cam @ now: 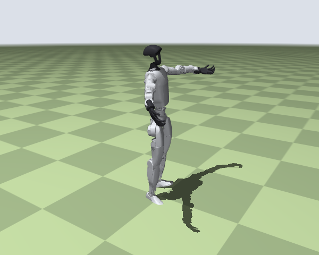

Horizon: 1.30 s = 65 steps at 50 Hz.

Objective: In place motions

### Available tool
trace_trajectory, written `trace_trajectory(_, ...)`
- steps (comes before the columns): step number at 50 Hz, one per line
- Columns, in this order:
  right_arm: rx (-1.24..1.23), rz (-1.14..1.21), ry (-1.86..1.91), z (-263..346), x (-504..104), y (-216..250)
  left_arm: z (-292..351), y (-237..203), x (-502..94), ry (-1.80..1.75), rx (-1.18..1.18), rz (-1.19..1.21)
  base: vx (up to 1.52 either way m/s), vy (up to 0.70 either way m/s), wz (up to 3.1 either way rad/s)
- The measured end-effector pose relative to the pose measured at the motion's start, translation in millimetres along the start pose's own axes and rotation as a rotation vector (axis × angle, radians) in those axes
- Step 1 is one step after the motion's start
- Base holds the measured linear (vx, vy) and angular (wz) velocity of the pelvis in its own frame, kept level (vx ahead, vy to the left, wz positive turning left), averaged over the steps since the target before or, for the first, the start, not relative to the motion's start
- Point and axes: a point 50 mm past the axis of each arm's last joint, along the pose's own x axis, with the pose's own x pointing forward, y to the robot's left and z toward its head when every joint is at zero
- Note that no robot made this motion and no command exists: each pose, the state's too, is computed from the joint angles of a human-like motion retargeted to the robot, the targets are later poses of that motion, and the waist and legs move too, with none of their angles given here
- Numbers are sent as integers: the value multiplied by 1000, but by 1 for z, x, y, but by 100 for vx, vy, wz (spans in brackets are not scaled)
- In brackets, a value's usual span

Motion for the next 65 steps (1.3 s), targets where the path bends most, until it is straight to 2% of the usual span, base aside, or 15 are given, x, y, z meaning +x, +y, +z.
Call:
trace_trajectory(5,162,-130,-330,34,4,25,41,5,-9,-549,-175,205,0,2,-26)
trace_trajectory(10,-337,-108,-799,119,-64,115,46,-108,-7,-631,340,-118,0,0,0)
trace_trajectory(15,-714,-570,-1532,163,-205,180,10,-235,-39,-887,953,-445,0,0,0)
trace_trajectory(21,-683,-933,-2531,104,-363,245,-7,-323,-110,-1682,1892,-82,1,-2,3)
trace_trajectory(25,-767,-699,-2937,56,-399,296,-25,-346,-162,-2534,1746,146,6,2,-8)
trace_trajectory(27,-810,-843,-2940,64,-400,297,-34,-343,-161,-2722,1686,62,0,0,0)
trace_trajectory(31,-820,-1099,-2465,137,-347,262,0,-311,-113,-2304,1845,266,0,0,0)
trace_trajectory(38,-767,-570,-957,156,-109,131,72,-117,-29,-885,1387,777,-1,0,1)
trace_trajectory(40,-675,-341,-623,122,-60,91,50,-61,-10,-409,1054,657,-3,2,2)
trace_trajectory(43,-410,-40,-225,57,-14,41,-9,-30,6,153,490,24,0,0,0)
trace_trajectory(45,-167,81,-67,17,2,25,-18,-27,-1,178,103,-368,-3,2,-2)
trace_trajectory(48,262,170,-106,-7,19,30,7,0,-6,-128,-205,-317,0,0,-14)
trace_trajectory(53,520,30,-508,44,9,65,51,-4,-13,-554,71,100,0,0,-8)
trace_trajectory(59,-330,3,-986,117,-78,171,37,-158,-25,-719,615,-522,0,0,0)
trace_trajectory(65,-794,-723,-1855,143,-253,218,-4,-277,-86,-1212,1654,-565,0,0,0)
